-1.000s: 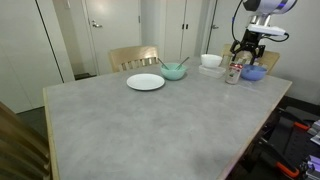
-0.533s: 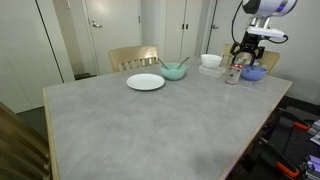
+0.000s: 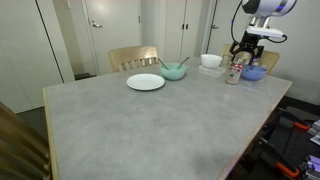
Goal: Move the can to the left side of the table
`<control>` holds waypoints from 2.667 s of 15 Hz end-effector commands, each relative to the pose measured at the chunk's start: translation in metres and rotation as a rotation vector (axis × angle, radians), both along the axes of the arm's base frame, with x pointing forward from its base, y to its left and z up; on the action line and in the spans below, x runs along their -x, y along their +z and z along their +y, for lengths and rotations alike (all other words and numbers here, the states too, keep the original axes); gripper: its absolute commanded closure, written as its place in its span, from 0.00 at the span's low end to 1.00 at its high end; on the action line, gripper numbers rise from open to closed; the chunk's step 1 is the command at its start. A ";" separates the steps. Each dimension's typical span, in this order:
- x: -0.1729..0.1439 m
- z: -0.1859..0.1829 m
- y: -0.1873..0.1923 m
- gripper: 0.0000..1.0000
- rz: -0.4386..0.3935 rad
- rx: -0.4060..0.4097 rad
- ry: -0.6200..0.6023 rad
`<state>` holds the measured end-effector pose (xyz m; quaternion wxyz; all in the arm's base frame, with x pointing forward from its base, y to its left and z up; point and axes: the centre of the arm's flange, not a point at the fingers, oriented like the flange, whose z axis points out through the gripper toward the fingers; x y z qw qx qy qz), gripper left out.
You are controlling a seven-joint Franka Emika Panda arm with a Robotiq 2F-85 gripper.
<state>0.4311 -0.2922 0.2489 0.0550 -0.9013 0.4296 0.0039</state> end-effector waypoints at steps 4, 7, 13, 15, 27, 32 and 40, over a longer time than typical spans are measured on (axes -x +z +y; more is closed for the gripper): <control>-0.029 0.012 -0.006 0.00 -0.002 0.014 0.006; -0.037 0.021 -0.007 0.00 0.003 0.012 0.016; -0.044 0.021 -0.012 0.37 0.010 0.016 0.010; -0.044 0.020 -0.012 0.52 0.008 0.017 0.009; -0.056 0.039 0.028 0.58 0.001 0.120 0.082; -0.081 0.100 0.048 0.58 -0.009 0.190 0.265; -0.090 0.225 0.065 0.58 0.091 0.174 0.574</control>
